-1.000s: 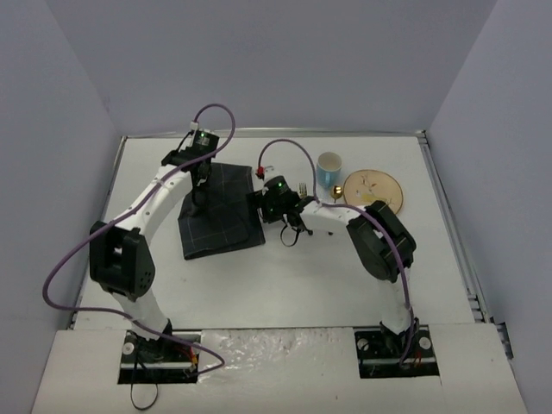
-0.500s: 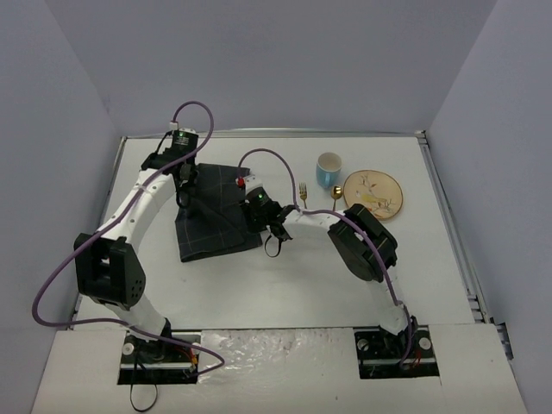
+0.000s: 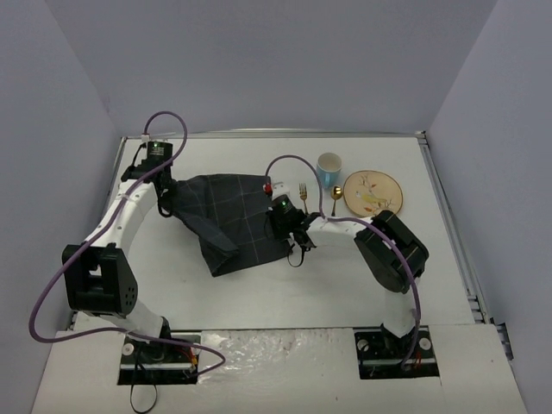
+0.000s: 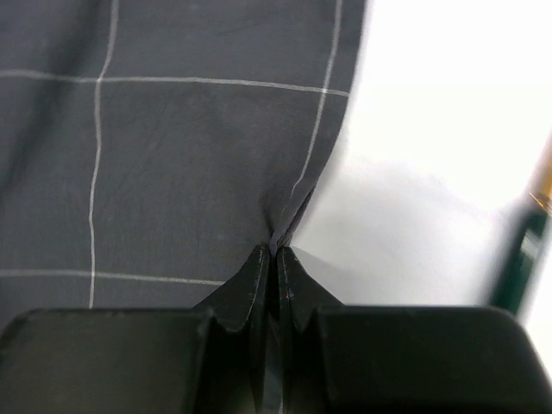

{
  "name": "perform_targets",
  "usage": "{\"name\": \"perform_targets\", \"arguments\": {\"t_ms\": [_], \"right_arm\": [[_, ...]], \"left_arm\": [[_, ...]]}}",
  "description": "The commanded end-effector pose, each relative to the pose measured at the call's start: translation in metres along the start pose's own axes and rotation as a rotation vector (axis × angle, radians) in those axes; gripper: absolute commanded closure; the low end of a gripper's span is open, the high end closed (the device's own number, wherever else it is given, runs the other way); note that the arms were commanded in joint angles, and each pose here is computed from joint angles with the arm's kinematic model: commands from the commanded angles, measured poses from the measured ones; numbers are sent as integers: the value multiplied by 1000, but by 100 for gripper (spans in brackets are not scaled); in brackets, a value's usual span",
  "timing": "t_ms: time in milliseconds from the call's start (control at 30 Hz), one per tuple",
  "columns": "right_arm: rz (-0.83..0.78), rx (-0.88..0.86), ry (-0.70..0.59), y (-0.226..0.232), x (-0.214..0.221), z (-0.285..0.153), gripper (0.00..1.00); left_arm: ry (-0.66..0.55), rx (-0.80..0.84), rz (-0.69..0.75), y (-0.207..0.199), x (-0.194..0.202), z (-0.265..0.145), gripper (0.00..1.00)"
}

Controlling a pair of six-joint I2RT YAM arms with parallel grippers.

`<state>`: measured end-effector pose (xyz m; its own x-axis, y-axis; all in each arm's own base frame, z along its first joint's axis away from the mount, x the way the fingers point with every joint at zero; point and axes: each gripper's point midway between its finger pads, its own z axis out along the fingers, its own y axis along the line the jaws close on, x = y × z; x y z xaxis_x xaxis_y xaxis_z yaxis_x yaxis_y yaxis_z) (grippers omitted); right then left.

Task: Set the dinner table for one person

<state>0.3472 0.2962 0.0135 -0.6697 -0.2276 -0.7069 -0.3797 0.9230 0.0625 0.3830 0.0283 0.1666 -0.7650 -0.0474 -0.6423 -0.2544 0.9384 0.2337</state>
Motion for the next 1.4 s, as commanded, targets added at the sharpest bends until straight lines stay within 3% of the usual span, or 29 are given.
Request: {"name": "perform_targets", "arguments": {"t_ms": [0, 267, 600, 667, 733, 900, 967, 1033, 1167, 1367], "right_arm": [[42, 70, 1, -26, -2, -26, 100], [84, 65, -1, -44, -1, -38, 100], [92, 20, -32, -34, -16, -43, 100], [85, 9, -24, -31, -18, -38, 99], [83, -6, -31, -26, -26, -35, 89], [69, -63, -91, -13, -58, -48, 49], [52, -102, -152, -4, -86, -63, 38], [33, -138, -211, 3, -113, -76, 32], [-30, -176, -243, 12, -146, -72, 30], [-72, -168, -246, -5, -177, -27, 33]], "left_arm": [[-101, -72, -14, 21, -8, 1, 100], [-60, -248, 35, 49, 14, 37, 100], [150, -390, -38, 79, 56, 66, 100], [189, -383, -63, 79, 60, 71, 94], [209, -378, -88, 80, 62, 73, 87], [104, -209, -162, 61, 33, 58, 42], [34, -125, -199, 54, 15, 38, 27], [-20, -85, -239, 53, 4, 19, 19], [5, -45, -299, 48, 26, 3, 14], [151, 124, -374, 6, 85, -7, 15]]}}
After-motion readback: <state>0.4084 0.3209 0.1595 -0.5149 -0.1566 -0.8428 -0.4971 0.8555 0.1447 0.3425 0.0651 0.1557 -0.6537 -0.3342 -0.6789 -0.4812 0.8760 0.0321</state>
